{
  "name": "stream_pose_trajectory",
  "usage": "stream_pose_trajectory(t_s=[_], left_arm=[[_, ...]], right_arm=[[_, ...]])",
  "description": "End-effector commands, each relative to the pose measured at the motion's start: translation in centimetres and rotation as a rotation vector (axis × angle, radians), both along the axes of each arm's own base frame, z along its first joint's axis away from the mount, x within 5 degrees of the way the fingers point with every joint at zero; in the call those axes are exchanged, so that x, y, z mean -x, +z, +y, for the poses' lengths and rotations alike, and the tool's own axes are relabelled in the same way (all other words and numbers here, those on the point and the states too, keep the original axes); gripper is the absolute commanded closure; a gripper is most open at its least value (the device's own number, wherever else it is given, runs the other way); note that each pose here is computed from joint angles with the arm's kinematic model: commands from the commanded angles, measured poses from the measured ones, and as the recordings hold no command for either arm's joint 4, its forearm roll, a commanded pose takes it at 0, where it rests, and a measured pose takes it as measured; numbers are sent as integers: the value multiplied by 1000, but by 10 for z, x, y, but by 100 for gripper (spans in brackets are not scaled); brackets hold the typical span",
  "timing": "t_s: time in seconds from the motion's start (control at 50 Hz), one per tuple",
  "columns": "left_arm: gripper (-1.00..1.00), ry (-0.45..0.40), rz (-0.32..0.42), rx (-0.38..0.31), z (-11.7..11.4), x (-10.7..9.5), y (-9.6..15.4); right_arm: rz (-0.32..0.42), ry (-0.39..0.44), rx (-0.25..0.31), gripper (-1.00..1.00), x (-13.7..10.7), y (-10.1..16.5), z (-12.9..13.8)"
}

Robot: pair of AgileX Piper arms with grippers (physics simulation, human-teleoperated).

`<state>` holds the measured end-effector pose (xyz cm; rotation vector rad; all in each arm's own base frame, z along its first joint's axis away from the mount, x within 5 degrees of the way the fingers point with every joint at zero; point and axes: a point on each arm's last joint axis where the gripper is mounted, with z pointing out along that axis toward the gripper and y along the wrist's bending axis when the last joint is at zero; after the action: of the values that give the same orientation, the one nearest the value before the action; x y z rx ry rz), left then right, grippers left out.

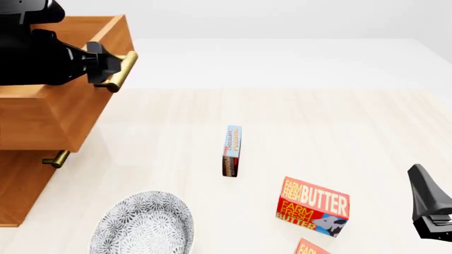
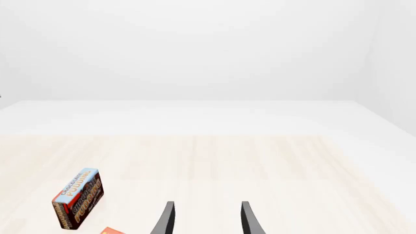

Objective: Put the chocolate pudding in the top drawer of the cabinet and close it.

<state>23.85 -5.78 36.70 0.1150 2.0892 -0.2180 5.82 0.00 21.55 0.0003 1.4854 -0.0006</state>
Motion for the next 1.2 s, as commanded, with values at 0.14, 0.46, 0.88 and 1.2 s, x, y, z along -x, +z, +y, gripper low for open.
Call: stream_pose_trajectory(t_s=[0.14, 0.46, 0.88, 1.2], left_arm=[[-100, -51, 44, -24, -13, -9, -19], [-100, -64, 48, -18, -18, -11, -20], [-100, -99, 40, -6, -31, -15, -20], [-100, -126, 46, -6, -42, -23, -23]], right_arm=[[0, 0, 0, -100, 0, 0, 0], [0, 0, 0, -100, 0, 0, 0], [0, 0, -1, -100, -1, 0, 0], [0, 0, 0, -100, 0, 0, 0]])
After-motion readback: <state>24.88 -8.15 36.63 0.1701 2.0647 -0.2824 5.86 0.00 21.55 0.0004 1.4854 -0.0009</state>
